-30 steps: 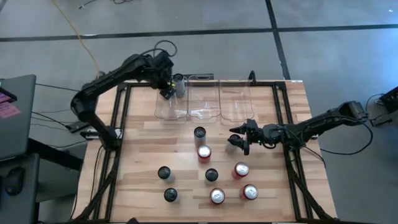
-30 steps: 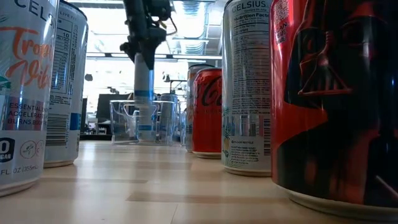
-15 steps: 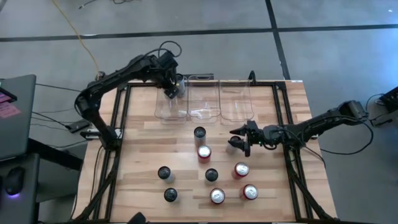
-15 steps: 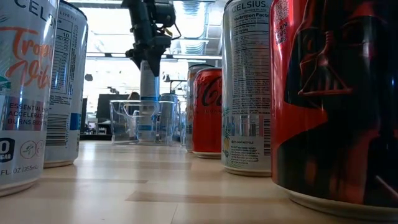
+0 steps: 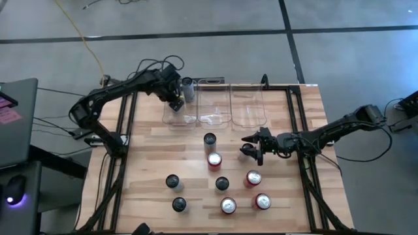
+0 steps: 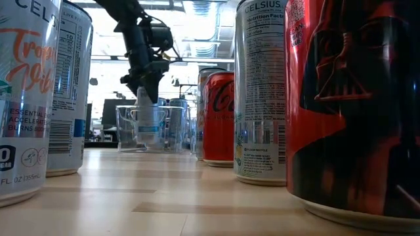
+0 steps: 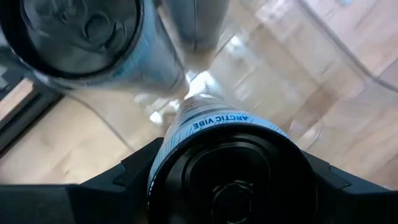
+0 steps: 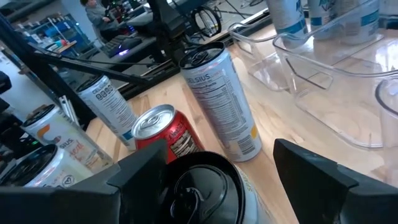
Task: Sort soda cans
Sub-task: Put the white-blue soda can into the left transparent bin
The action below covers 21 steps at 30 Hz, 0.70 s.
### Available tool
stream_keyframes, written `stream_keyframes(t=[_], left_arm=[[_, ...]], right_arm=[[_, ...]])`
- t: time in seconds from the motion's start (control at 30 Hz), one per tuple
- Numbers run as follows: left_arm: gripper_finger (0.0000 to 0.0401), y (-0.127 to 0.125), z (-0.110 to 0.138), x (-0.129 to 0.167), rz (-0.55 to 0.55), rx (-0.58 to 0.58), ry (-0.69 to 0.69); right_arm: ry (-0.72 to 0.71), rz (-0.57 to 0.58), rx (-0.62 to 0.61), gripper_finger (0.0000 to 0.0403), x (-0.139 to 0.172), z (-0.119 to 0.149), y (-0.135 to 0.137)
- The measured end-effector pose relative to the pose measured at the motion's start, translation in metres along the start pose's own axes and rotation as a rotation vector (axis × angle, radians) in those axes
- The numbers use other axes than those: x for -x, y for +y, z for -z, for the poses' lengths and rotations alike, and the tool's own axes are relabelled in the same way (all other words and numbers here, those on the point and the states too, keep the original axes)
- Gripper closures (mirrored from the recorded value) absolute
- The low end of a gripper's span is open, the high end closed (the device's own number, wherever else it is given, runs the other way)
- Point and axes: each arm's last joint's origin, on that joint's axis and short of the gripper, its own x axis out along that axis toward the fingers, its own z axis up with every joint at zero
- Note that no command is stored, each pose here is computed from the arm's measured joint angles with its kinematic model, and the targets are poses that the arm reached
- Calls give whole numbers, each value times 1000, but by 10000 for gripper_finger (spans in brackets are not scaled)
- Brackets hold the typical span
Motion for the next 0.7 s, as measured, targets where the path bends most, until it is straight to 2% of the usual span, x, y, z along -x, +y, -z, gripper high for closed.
stream_keyframes(t=[0.13, 0.47, 0.7], left_arm=[[149, 5, 5, -10, -4, 11, 19], [147, 7, -1, -16, 0, 28, -36], [96, 9, -3, -16, -2, 38, -61]], right_arm=[[-5, 11, -4, 90, 0, -1, -1], [-12, 28, -8, 90, -1, -2, -4], [-12, 28, -5, 90, -1, -2, -4]])
